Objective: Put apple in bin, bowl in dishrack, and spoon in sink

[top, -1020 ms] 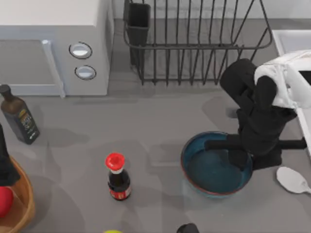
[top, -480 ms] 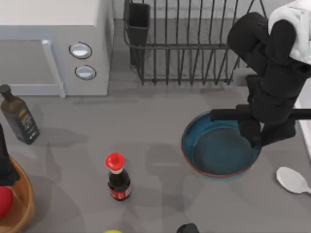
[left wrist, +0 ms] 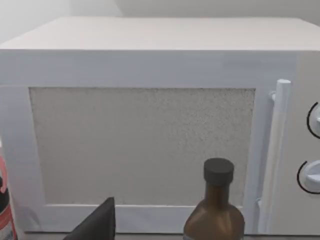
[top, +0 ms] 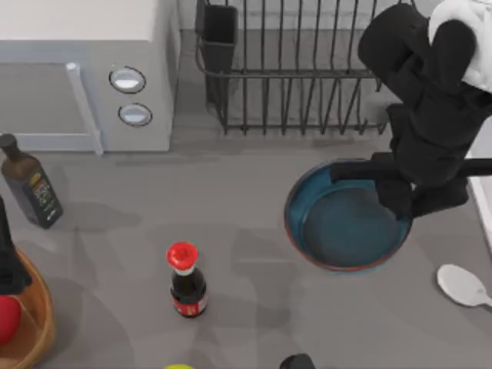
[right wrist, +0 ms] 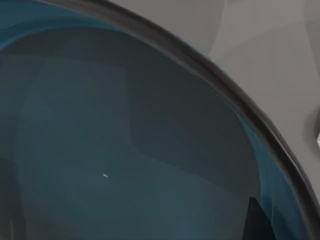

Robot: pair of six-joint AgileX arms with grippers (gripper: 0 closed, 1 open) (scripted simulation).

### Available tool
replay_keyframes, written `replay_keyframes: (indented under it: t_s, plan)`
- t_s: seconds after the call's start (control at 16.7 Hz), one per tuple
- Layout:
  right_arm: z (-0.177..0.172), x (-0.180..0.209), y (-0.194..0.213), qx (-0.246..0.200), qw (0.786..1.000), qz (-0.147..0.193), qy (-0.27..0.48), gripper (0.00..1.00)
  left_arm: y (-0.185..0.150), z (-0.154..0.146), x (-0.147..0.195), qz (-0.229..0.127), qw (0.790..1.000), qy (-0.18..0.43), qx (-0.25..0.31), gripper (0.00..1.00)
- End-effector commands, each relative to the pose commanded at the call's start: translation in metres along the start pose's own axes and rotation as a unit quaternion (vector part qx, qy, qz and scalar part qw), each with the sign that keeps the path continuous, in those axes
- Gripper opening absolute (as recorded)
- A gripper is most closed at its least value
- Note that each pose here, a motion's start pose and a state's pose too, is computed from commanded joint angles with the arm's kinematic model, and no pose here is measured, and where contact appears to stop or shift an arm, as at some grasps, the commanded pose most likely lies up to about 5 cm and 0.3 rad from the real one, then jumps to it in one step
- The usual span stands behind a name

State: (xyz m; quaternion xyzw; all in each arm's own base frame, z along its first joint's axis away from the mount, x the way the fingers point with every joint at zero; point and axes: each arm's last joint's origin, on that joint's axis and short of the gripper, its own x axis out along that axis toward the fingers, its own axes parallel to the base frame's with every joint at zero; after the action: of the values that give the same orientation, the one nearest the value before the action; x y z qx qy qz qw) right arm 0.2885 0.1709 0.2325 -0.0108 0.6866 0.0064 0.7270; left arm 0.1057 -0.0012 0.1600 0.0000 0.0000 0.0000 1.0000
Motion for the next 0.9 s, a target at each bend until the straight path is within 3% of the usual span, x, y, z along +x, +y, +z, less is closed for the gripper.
replay_keyframes:
  t_s: [0.18,0.36,0.6,0.78,0.9]
  plan:
    - [0.0,-0.016,0.019,-0.049,0.993,-0.01,-0.103,0.0,0.0,0.0,0.0,0.0,1.0,0.0,0.0,1.0]
    - [-0.005,-0.041,0.047,-0.099,0.963,-0.022,-0.251,0.0,0.0,0.0,0.0,0.0,1.0,0.0,0.0,1.0]
    - [-0.023,-0.09,0.085,-0.115,0.877,-0.032,-0.466,0.0,0.0,0.0,0.0,0.0,1.0,0.0,0.0,1.0]
    - [-0.049,-0.134,0.099,-0.074,0.803,-0.028,-0.591,0.0,0.0,0.0,0.0,0.0,1.0,0.0,0.0,1.0]
    - [-0.068,-0.161,0.101,-0.036,0.764,-0.022,-0.643,0.0,0.0,0.0,0.0,0.0,1.0,0.0,0.0,1.0]
